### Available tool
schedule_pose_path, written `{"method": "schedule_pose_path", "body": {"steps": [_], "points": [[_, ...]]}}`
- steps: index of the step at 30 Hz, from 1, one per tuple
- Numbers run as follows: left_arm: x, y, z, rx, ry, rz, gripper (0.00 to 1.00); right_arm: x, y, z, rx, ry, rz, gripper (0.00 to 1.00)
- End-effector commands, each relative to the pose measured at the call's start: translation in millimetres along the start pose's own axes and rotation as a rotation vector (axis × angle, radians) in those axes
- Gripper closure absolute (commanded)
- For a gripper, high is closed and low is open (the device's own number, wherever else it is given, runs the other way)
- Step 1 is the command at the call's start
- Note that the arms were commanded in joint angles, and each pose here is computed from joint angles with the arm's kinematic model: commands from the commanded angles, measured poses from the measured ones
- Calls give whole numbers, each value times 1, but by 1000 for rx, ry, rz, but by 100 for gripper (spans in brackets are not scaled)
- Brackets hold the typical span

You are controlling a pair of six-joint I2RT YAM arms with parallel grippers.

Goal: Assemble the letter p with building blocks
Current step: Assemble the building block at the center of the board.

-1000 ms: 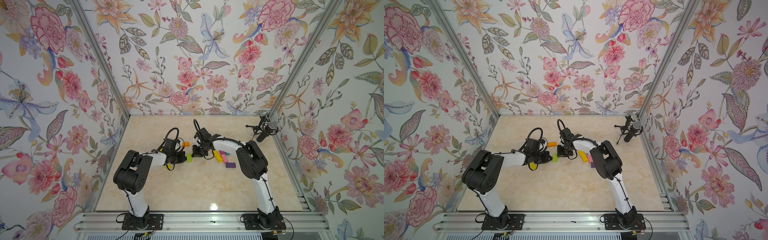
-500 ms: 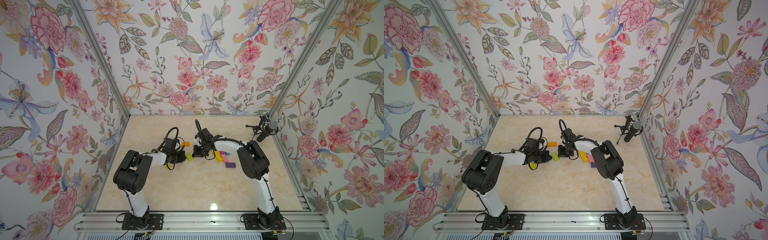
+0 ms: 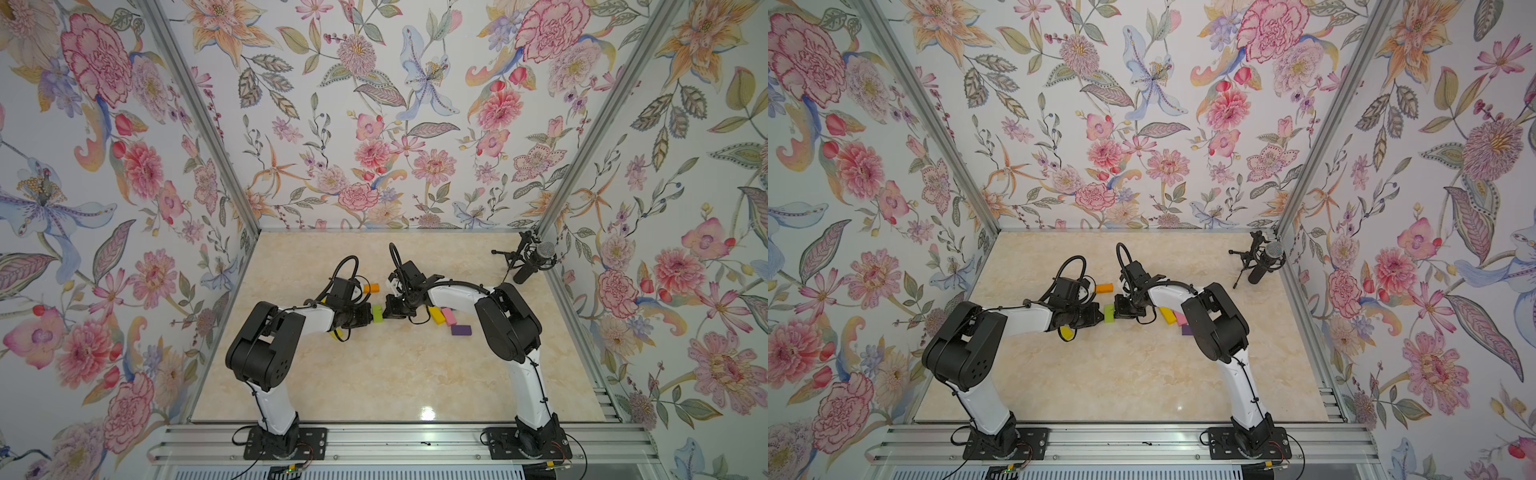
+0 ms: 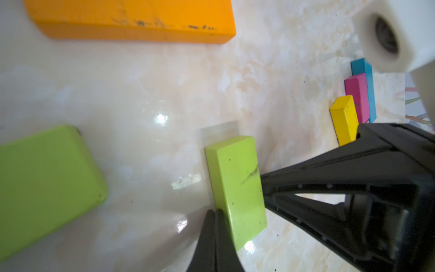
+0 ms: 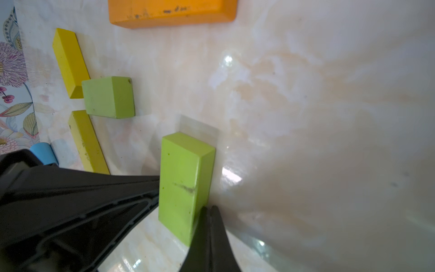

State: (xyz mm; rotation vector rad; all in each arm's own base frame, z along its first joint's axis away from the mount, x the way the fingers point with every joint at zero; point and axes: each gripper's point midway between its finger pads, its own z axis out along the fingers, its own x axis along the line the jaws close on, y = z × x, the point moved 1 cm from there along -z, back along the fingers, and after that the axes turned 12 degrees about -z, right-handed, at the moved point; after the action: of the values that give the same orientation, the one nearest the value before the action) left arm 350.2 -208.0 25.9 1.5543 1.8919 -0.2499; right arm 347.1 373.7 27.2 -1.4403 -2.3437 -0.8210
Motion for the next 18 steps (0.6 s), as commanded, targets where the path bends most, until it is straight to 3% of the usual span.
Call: {"method": "schedule_pose_path", "body": {"steps": [1,18], "points": [[-1,-3,-2,-5,6,5,97,-5,-34,14,88,-32,42,100],[-2,5,6,13,35,34,98,-17,-19,17,64,-18,74,100]]}}
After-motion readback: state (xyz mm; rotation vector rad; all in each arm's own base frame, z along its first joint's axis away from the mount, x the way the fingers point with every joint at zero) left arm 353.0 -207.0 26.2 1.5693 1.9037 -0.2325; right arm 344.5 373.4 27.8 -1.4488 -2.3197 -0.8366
